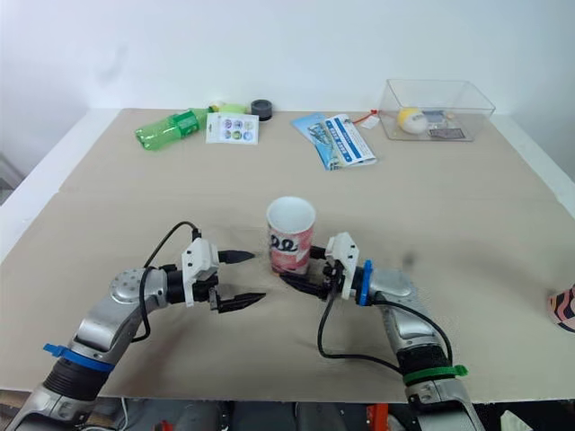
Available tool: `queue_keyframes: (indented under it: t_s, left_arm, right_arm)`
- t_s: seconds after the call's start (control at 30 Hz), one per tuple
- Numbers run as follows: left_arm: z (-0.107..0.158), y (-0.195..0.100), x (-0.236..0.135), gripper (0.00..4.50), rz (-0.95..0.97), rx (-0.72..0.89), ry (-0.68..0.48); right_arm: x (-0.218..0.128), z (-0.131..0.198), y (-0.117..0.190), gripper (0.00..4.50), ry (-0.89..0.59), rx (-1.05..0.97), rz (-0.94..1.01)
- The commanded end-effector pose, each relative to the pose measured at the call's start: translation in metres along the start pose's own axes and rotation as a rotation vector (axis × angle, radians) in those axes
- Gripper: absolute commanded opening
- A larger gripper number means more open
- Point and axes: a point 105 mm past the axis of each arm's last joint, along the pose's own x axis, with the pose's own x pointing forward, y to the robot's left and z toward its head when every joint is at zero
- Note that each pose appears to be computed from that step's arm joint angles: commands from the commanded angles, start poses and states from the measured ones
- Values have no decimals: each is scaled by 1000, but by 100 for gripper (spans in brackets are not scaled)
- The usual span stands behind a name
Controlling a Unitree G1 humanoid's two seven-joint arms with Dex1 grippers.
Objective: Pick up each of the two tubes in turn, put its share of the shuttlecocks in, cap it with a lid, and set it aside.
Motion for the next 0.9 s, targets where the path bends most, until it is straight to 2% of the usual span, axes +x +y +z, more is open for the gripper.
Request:
queue_keyframes:
  t_s: [0.03, 0.1, 0.2, 0.27, 0.4, 0.5, 0.83, 0.9]
  left_arm:
    - [9, -1, 3, 450, -22, 37, -23]
    - [9, -1, 4, 450, -26, 39, -25]
    - [10, 1, 6, 450, -33, 43, -27]
    - [11, 1, 7, 450, -45, 46, -28]
    - [11, 1, 10, 450, -65, 51, -29]
    - [12, 3, 12, 450, -73, 57, -29]
    - [13, 0, 16, 450, -92, 60, -34]
    - [13, 0, 16, 450, -92, 59, -33]
  right_arm:
    - [-29, 15, -42, 336, -50, 7, -292]
    - [-52, 19, -68, 336, -69, 26, -510]
    - [-105, 17, -107, 336, -48, -1, -938]
    - [-136, 12, -118, 336, -27, 1, -1128]
    - [-176, -1, -123, 336, 10, 32, -1364]
    - [-192, -8, -119, 336, 44, 33, -1438]
    - [-200, -32, -113, 336, 43, 185, -1474]
    - [-201, -34, -112, 417, 64, 192, -1463]
